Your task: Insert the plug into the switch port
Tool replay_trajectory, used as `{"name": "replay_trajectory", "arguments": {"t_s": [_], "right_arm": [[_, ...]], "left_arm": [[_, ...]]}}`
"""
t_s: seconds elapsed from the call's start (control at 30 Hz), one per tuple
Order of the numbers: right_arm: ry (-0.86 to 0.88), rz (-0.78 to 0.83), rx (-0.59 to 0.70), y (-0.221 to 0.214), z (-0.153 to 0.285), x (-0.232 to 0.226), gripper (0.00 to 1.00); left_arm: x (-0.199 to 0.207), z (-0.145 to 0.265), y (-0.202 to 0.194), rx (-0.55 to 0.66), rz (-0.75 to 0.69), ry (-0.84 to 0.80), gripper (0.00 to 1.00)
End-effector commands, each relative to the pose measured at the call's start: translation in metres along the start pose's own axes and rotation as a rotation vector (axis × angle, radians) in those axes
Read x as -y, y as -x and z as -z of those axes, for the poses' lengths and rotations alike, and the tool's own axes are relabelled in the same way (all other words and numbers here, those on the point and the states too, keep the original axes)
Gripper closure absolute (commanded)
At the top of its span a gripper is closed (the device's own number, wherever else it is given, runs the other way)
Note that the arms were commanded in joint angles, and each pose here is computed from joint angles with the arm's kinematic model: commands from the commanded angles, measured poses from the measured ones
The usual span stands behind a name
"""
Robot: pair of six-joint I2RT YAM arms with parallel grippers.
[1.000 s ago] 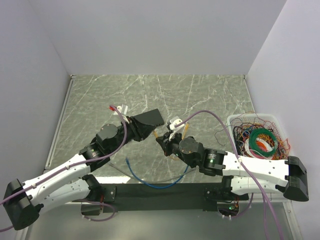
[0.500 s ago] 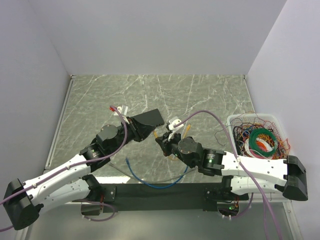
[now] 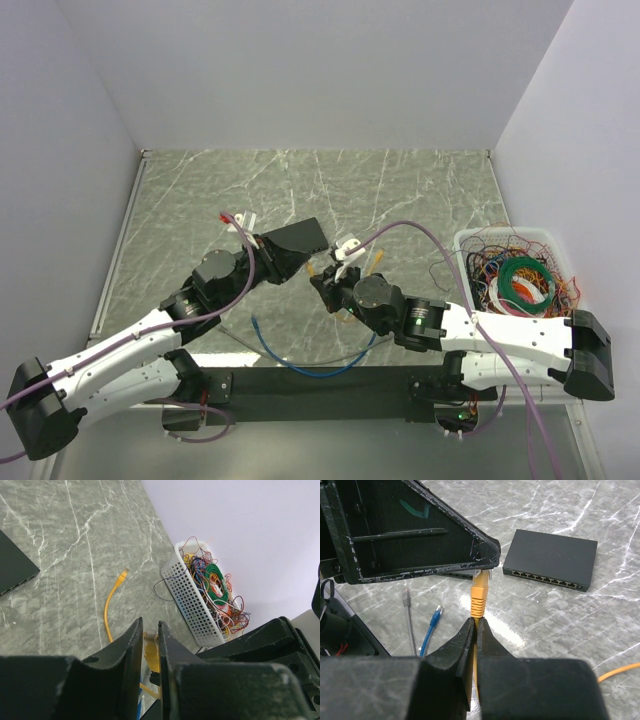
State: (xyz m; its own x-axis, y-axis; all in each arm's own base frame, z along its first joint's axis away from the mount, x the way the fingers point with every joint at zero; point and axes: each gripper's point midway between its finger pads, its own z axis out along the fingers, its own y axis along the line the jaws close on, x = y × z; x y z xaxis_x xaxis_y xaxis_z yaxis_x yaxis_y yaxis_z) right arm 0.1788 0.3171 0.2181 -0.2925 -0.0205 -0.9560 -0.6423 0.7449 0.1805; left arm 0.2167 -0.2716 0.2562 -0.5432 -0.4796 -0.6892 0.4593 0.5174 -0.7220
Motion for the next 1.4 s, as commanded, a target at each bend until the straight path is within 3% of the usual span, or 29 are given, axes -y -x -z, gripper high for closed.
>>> {"name": "replay_trajectory", "arguments": {"t_s": [0.0,0.03,0.07,0.13,0.17,0.27,0.37,0.4,0.43,0.53,0.6,0.63,0.73,0.8,0.97,1.37], "right_arm": [[0.042,-0.044,0.063,0.026,-0.001,-0.016,0.86],[0.057,-0.045,0.065,0.026,0.0,-0.018,0.81],[0.077,-0.051,0.072,0.029,0.002,-0.021,0.65],[0.132,-0.065,0.071,0.031,0.007,-0.029,0.46],[0.152,-0.079,0.082,0.037,0.012,-0.032,0.25],[0.258,-0.104,0.094,0.048,0.026,-0.045,0.19],[0.428,-0.168,0.124,0.063,0.044,-0.056,0.18],[0.435,-0.247,0.191,0.084,0.043,-0.039,0.19],[0.582,-0.261,0.161,0.074,0.058,-0.05,0.2],[0.699,-0.363,0.246,0.094,0.071,-0.028,0.3],[0.823,-0.374,0.196,0.091,0.079,-0.037,0.39],[0.824,-0.373,0.2,0.092,0.076,-0.036,0.39],[0.912,-0.395,0.172,0.089,0.077,-0.047,0.51],[0.988,-0.408,0.191,0.096,0.087,-0.053,0.52],[1.046,-0.404,0.208,0.094,0.096,-0.059,0.52],[0.977,-0.403,0.204,0.089,0.078,-0.06,0.56]], "left_arm": [[0.016,0.005,0.002,0.007,0.0,-0.073,0.99],[0.016,0.006,0.003,0.012,-0.004,-0.075,0.99],[0.017,0.007,0.004,0.015,-0.01,-0.08,0.99],[0.02,0.012,0.008,0.028,-0.029,-0.092,0.99],[0.021,0.014,0.009,0.033,-0.041,-0.096,0.99],[0.024,0.02,0.016,0.053,-0.082,-0.11,0.99],[0.035,0.026,0.023,0.072,-0.122,-0.153,0.99],[0.041,0.031,0.028,0.09,-0.134,-0.178,0.99],[0.048,0.035,0.028,0.088,-0.153,-0.213,0.99],[0.066,0.049,0.035,0.117,-0.181,-0.307,0.99],[0.084,0.061,0.032,0.103,-0.201,-0.413,0.99],[0.087,0.062,0.034,0.112,-0.199,-0.424,0.99],[0.102,0.071,0.033,0.108,-0.204,-0.514,0.99],[0.104,0.074,0.033,0.114,-0.204,-0.53,0.99],[0.103,0.076,0.036,0.148,-0.178,-0.541,0.99],[0.103,0.071,0.033,0.15,-0.144,-0.556,0.99]]}}
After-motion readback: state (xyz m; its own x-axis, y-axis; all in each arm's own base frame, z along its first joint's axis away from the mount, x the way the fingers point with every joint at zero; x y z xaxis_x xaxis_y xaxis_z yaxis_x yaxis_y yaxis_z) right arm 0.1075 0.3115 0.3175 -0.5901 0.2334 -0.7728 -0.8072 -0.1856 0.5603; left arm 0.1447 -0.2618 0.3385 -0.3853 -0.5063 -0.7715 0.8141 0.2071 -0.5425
